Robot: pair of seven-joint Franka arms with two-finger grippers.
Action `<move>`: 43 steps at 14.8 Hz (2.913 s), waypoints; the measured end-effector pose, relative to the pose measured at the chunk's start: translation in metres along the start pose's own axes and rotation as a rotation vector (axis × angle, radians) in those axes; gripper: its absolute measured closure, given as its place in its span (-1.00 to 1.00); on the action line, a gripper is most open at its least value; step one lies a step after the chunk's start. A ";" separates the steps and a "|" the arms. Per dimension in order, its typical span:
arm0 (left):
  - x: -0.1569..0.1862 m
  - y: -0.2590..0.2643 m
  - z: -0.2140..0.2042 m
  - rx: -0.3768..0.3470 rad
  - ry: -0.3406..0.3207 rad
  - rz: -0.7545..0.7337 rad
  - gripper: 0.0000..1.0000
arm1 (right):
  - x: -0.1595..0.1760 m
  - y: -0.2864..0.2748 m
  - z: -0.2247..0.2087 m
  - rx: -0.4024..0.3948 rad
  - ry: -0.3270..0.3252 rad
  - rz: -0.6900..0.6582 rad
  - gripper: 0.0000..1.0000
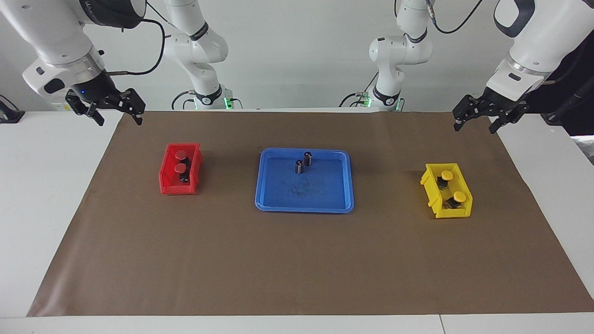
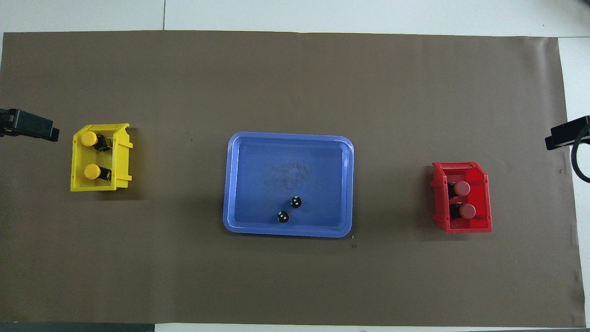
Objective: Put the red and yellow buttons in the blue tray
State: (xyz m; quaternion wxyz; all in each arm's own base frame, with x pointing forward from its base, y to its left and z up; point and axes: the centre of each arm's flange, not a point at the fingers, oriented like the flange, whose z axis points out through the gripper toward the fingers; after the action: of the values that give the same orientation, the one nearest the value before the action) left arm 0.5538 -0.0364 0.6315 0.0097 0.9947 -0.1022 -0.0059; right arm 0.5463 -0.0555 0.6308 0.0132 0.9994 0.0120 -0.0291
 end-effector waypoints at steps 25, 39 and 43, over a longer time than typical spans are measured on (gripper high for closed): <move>-0.020 -0.020 0.022 -0.008 -0.027 -0.026 -1.00 | -0.013 -0.049 0.267 0.079 0.001 -0.032 -0.43; -0.020 -0.020 0.023 -0.008 -0.027 -0.026 -1.00 | -0.022 -0.042 0.275 0.081 -0.010 -0.025 -0.40; -0.020 -0.020 0.023 -0.008 -0.028 -0.026 -1.00 | -0.025 -0.035 0.278 0.082 -0.016 -0.025 -0.36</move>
State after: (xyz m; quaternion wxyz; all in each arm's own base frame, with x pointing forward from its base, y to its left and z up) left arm 0.5377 -0.0133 0.6078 0.0121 0.9957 -0.0893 -0.0202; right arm 0.5047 -0.0284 0.3541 -0.0282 0.9986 0.0230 -0.0378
